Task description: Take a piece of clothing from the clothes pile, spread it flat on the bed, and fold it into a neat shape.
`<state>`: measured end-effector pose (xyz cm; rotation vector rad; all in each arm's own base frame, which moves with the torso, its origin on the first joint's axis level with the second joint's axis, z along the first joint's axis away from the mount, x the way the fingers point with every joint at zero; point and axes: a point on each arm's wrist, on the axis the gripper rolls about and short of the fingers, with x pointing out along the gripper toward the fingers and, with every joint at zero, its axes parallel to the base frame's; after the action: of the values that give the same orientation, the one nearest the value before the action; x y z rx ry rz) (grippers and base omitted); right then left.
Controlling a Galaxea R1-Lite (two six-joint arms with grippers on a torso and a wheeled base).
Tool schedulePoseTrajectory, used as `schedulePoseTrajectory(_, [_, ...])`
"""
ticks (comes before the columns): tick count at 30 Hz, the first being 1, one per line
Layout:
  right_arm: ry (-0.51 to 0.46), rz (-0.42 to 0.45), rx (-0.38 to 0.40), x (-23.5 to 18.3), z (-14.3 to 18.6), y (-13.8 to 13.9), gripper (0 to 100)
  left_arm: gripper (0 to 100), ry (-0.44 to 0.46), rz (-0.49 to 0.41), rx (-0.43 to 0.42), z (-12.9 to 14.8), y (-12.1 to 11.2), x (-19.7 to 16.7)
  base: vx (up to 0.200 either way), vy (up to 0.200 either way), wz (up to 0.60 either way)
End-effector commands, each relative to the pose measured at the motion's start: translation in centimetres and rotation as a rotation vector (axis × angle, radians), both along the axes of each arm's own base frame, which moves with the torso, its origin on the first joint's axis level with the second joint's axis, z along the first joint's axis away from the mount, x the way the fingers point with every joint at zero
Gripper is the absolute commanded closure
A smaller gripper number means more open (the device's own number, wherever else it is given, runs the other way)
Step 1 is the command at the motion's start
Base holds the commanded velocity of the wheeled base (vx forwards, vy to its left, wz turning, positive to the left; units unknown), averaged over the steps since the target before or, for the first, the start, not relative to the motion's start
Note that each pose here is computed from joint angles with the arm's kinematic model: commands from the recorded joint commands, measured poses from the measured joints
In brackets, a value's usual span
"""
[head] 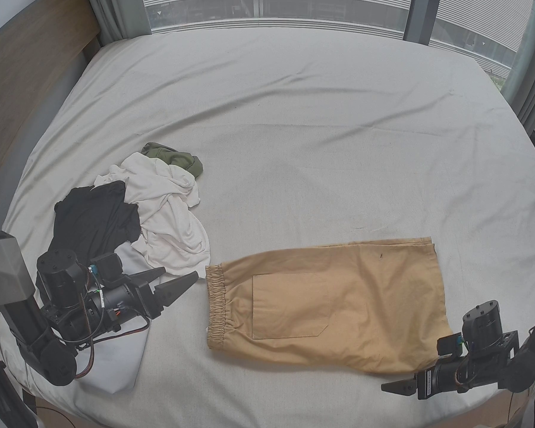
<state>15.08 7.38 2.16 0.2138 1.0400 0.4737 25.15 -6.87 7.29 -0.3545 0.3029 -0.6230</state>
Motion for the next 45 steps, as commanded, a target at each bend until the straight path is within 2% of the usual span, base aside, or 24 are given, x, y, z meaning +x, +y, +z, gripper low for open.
schedulePoseTrajectory(1, [-0.099,0.096,0.062,-2.2,2.5,0.8,0,0,-0.001,0.000,-0.001,0.0,0.0,0.0,0.000,0.000,0.00])
schedulePoseTrajectory(4, [-0.139,0.111,0.085,-2.4,3.2,1.0,0,0,0.002,0.002,0.000,0.0,0.0,0.0,0.000,0.000,0.00])
schedulePoseTrajectory(5, [-0.197,0.110,0.118,-1.9,4.1,1.2,0,0,0.008,0.002,0.000,-0.1,0.0,0.0,0.000,0.000,0.00])
schedulePoseTrajectory(7, [-0.231,0.101,0.136,-1.5,4.7,1.3,0,0,0.011,0.002,0.001,-0.2,0.1,0.0,0.000,0.000,0.00])
schedulePoseTrajectory(12, [-0.380,0.087,0.252,0.1,8.3,2.2,0,0,0.042,-0.006,-0.030,-0.3,-0.3,-0.1,0.000,0.000,0.00])
schedulePoseTrajectory(22, [-0.537,0.105,0.339,3.0,12.4,3.9,0,0,0.060,-0.012,-0.039,-0.5,-0.4,-0.2,0.000,0.000,0.00])
schedulePoseTrajectory(26, [-0.559,0.084,0.348,3.8,13.0,3.4,0,0,0.078,-0.015,-0.034,-1.0,-0.5,-0.1,0.000,0.000,0.00])
schedulePoseTrajectory(32, [-0.520,-0.001,0.331,6.1,11.8,0.9,0,0,0.131,-0.023,-0.019,-2.5,-0.8,0.2,0.000,0.000,0.00])
schedulePoseTrajectory(36, [-0.543,-0.032,0.340,7.0,11.5,-0.4,0,0,0.156,-0.027,-0.014,-3.2,-1.0,0.4,0.000,0.000,0.00])
schedulePoseTrajectory(45, [-0.564,-0.043,0.344,7.2,11.5,-0.6,0,0,0.214,-0.050,-0.024,-4.5,-2.1,0.5,0.000,0.000,0.00])
